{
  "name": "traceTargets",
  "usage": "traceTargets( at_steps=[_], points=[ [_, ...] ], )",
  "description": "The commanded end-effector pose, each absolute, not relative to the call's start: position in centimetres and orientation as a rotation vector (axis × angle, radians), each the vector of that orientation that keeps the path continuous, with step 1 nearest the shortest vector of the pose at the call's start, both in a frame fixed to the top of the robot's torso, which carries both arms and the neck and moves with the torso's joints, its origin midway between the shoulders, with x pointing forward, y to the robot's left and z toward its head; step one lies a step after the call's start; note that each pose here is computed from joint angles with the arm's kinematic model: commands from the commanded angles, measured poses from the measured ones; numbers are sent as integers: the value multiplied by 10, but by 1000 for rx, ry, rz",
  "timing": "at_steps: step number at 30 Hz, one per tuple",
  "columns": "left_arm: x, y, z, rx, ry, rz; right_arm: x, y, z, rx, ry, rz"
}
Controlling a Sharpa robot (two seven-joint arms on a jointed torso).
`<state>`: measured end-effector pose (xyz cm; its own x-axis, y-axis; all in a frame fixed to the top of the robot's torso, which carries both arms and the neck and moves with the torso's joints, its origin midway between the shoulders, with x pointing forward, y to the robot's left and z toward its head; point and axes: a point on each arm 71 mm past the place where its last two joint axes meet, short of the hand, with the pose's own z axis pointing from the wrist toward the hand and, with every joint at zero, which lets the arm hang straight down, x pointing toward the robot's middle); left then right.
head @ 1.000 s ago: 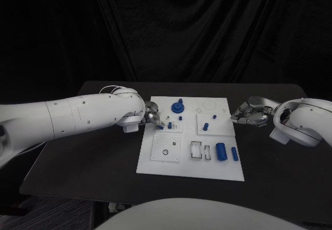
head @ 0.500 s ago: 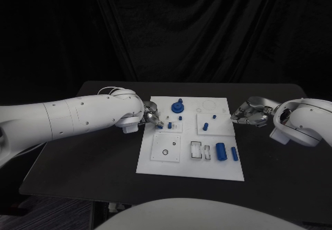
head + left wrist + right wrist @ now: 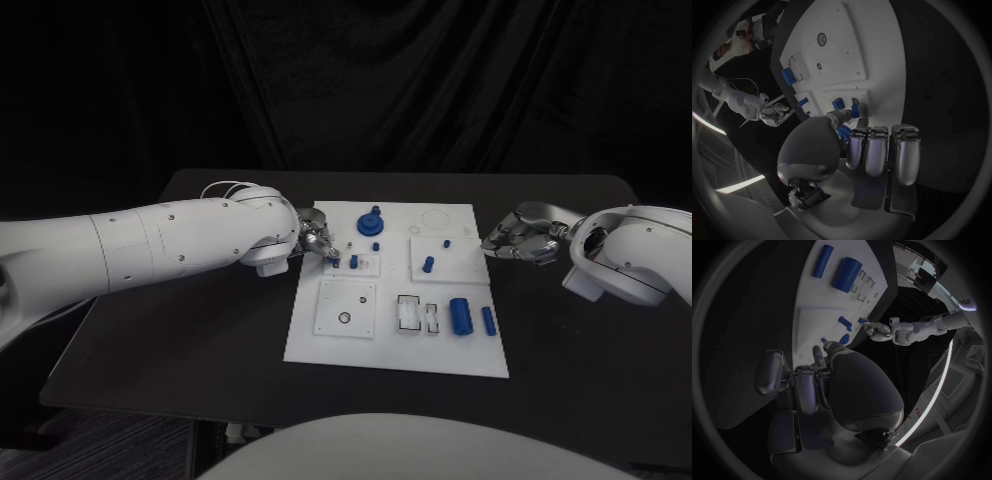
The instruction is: Assemble the parts on the task board
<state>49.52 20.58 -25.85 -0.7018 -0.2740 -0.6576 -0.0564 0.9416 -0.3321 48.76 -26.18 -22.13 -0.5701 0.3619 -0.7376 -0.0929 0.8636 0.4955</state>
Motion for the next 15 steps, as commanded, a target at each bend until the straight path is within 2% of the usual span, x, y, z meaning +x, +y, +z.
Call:
traceTargets(
  at_steps=[1,15],
  points=[
    [495,202,-258,-195,2312,-373,487,-262,-223,197,2106,598],
    [491,200,-256,-95,2284,-319,487,-262,-223,197,2106,598]
  ],
)
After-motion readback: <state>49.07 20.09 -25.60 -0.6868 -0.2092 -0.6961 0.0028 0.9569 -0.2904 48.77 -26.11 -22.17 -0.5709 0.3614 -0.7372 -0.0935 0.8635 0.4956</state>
